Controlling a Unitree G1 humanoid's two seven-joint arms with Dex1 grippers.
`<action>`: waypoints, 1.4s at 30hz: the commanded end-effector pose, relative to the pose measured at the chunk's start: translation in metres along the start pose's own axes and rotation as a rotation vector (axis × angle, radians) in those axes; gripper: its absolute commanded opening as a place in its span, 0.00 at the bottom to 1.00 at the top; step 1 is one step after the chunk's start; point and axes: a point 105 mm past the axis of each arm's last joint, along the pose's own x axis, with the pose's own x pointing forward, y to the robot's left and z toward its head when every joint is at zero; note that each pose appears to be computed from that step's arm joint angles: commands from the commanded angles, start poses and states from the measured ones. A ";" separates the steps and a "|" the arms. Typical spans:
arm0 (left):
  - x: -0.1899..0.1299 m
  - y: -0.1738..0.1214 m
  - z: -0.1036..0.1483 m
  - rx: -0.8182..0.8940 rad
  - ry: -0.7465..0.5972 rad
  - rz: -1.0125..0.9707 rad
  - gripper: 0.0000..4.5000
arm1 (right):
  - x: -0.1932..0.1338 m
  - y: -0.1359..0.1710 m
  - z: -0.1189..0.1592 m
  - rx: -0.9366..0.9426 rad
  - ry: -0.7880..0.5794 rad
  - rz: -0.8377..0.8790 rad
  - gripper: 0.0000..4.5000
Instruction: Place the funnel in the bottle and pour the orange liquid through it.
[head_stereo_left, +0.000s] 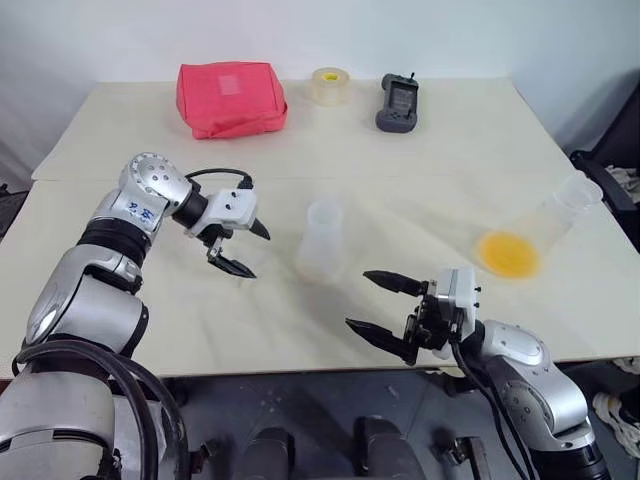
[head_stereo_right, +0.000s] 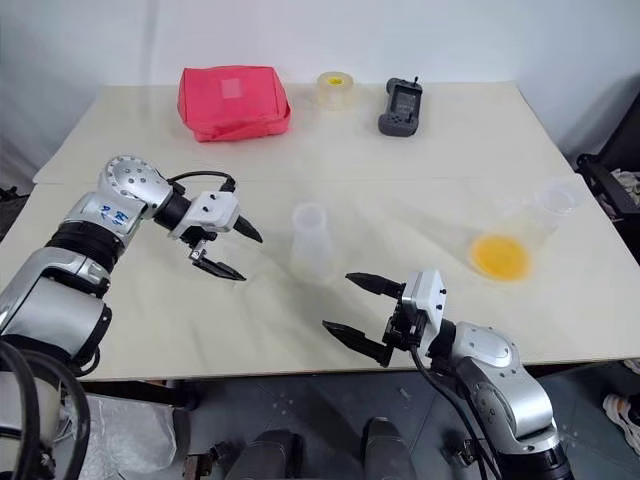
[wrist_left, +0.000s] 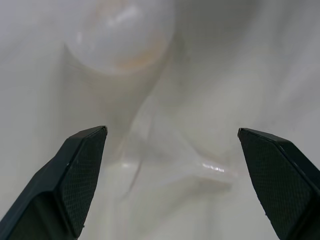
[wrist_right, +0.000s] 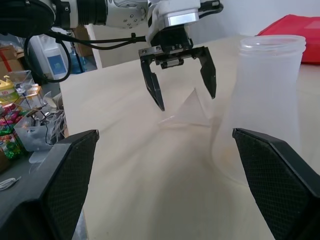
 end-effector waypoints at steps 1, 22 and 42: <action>-0.011 -0.006 0.003 0.009 0.020 -0.084 0.99 | 0.001 0.004 0.009 -0.041 -0.029 0.006 1.00; -0.011 -0.004 0.010 -0.055 -0.043 -0.074 0.09 | -0.009 -0.006 0.011 -0.086 0.002 -0.032 1.00; -0.066 0.010 0.048 -0.208 -0.471 0.168 0.01 | -0.029 -0.023 0.034 -0.172 0.026 -0.102 1.00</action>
